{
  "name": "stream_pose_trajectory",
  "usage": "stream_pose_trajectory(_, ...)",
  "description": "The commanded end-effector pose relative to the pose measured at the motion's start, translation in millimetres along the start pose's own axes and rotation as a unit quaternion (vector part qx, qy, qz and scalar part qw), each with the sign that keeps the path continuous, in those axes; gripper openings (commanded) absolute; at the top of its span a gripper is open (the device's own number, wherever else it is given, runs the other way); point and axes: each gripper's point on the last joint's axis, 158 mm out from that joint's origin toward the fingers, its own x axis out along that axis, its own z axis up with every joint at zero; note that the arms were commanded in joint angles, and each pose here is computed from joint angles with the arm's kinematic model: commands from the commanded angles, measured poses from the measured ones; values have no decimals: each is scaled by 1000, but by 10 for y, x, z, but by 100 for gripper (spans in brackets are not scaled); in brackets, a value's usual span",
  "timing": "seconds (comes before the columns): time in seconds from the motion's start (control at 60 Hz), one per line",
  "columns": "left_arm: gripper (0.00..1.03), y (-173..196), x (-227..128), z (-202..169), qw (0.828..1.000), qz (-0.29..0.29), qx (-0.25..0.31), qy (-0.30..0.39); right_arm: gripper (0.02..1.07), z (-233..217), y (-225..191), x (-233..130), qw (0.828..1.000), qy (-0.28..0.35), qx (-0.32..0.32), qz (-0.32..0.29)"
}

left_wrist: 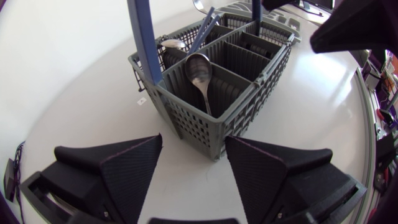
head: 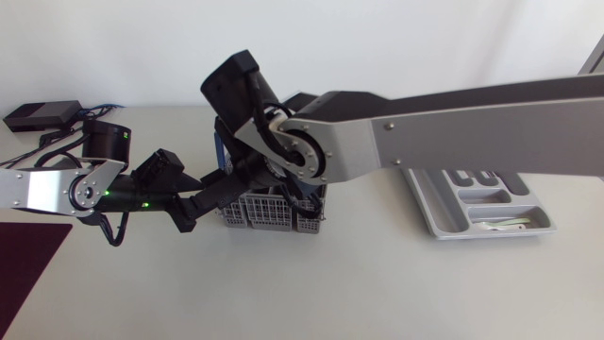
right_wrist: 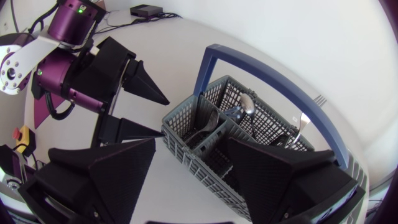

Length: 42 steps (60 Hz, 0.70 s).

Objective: Sort the cutlery from the basket into the organizer compartments.

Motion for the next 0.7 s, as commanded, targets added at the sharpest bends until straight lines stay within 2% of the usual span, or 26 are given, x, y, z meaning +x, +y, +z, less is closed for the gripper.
stream_pose_trajectory(0.0, 70, -52, 8, -64, 1000, -10, 3, 0, 80, 43, 40, 109, 1000, -4, 26, -8)
stream_pose_trajectory(0.267, 70, -55, -38, -50, 1000, -16, 6, -10, 61, 9, 20, 344, 999, -1, 43, -24)
stream_pose_trajectory(0.683, 70, -137, -170, 8, 999, -19, 12, -29, 61, -45, -37, 633, 997, -9, 57, -50)
